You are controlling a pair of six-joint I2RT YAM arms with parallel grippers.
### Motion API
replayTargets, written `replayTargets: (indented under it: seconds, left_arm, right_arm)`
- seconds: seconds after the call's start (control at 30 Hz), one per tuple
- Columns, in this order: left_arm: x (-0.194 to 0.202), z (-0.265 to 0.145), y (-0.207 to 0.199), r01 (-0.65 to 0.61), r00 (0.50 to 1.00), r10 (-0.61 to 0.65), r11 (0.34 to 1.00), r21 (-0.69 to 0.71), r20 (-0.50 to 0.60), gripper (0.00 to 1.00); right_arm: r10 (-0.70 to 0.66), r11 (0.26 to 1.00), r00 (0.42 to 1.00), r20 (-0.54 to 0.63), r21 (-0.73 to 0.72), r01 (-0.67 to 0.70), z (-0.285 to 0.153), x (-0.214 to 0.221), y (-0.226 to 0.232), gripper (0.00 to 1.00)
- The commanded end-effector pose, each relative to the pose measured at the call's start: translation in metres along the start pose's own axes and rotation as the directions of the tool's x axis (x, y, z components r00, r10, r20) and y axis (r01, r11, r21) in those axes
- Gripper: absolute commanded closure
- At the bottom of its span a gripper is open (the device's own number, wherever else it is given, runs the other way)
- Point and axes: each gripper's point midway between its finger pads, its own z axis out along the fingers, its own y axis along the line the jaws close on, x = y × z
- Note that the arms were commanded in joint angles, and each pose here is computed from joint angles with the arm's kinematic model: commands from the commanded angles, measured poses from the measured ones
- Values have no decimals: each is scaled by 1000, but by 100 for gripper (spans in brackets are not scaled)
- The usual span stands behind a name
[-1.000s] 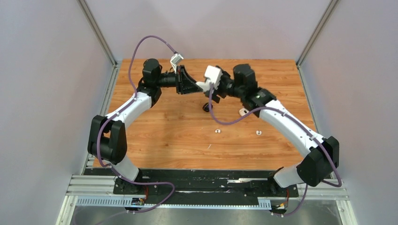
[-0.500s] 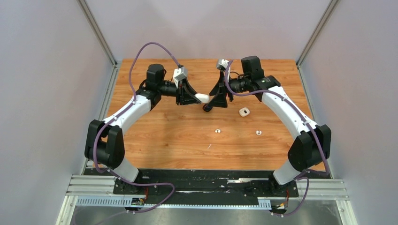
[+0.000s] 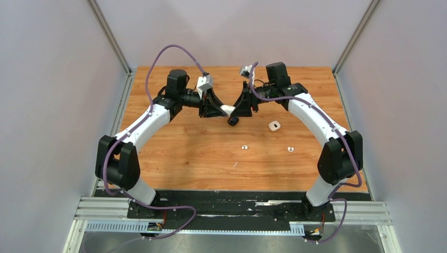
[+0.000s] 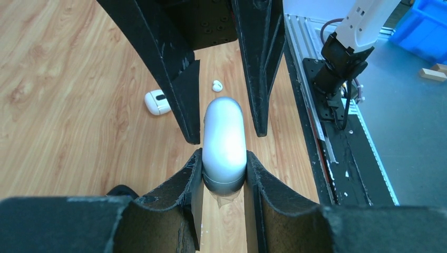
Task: Insert the wireless bluetooth earbuds into the charging case
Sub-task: Pick up the charging case at the center of the board, then open the charging case.
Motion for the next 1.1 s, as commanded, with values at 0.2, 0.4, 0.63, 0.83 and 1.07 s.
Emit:
replayTargets:
  seconds: [0.2,0.4,0.63,0.83,1.07]
  left_arm:
    - [-25,-1,-7,-89,996,89,996,19,13,100]
    - [-22,1,-9,-108,994,108,994,28,-20,100]
    - [-16,2,-10,-166,983,167,986,19,-70,100]
    - [-8,2,-6,-264,957,259,964,-25,-129,100]
    - [-11,1,10,-334,936,311,933,-135,-167,100]
  right_arm:
    - [-91,995,995,48,-27,92,-3,-25,11,72]
    - [-89,995,995,53,-40,91,-3,-29,12,80]
    - [-29,997,998,64,-76,34,-5,-30,15,94]
    - [148,978,986,76,-157,-134,-14,-29,14,96]
    - [242,955,968,64,-190,-226,-14,-21,11,100]
